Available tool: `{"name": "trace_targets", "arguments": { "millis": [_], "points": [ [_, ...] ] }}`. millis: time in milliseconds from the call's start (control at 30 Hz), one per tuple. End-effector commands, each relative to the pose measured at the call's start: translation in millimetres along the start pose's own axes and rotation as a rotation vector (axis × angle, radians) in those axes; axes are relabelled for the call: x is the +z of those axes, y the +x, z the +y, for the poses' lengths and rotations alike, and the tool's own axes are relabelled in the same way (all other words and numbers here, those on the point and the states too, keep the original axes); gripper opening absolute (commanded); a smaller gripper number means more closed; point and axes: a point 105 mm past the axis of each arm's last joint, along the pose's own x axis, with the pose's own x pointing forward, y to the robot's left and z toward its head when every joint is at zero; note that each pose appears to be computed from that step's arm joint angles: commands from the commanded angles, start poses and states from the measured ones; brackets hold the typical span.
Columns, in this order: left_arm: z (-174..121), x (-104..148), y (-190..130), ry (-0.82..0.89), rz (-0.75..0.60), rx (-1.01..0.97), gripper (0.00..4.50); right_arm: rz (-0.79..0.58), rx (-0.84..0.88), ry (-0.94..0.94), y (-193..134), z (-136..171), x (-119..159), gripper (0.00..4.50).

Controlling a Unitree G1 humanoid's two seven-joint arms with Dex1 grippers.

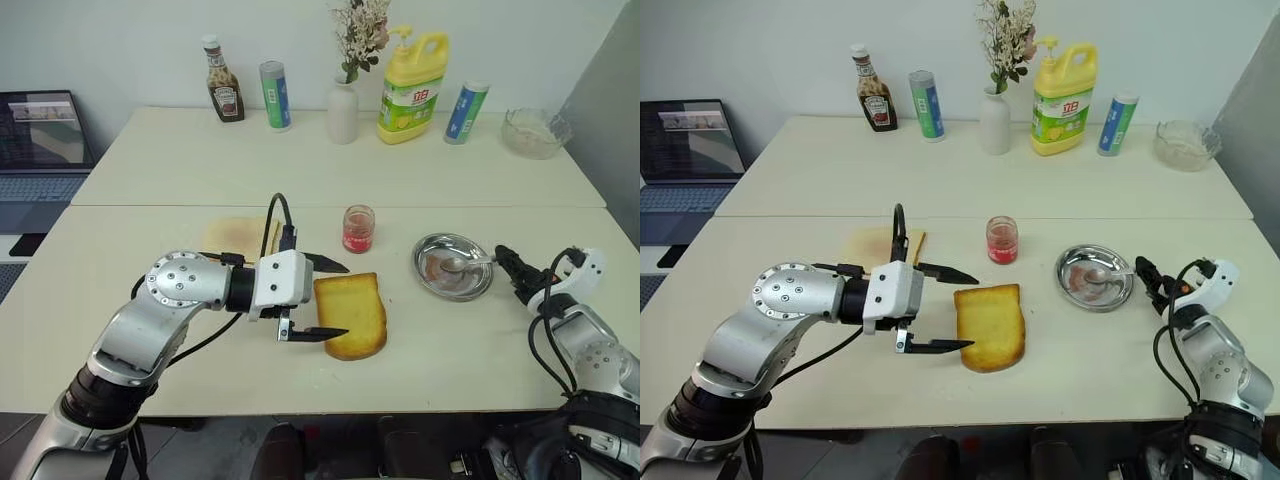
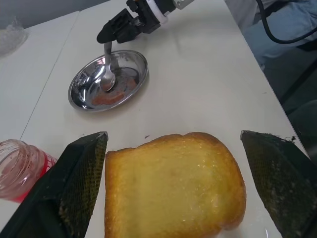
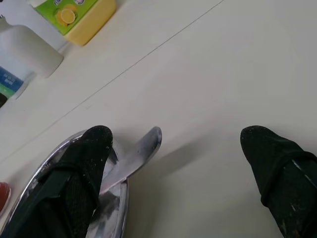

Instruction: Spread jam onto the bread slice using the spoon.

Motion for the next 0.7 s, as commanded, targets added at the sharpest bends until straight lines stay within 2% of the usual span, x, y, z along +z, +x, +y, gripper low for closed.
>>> {"name": "trace_targets", "arguments": {
  "millis": [33, 133, 233, 567, 600, 700],
  "points": [
    [3, 4, -1, 0.041, -0.009, 0.013, 4.49, -0.033, 0.044, 0.044, 6, 6, 8, 4.5],
    [4, 3, -1, 0.042, -0.007, 0.013, 4.49, -0.019, 0.057, 0.068, 8, 6, 6, 4.5],
    [4, 1, -1, 0.042, -0.002, 0.013, 4.5, -0.007, 0.082, 0.094, 11, 13, 3, 3.92],
    [6, -3, -2, 0.046, 0.009, 0.019, 4.5, -0.02, 0.131, 0.116, 11, 28, 8, 0.3],
    [6, -3, -2, 0.046, 0.009, 0.021, 4.5, -0.024, 0.131, 0.116, 11, 28, 9, 0.04],
    [7, -3, -2, 0.04, 0.01, 0.03, 4.5, -0.045, 0.145, 0.115, 7, 29, 16, 0.01]
  ]
}}
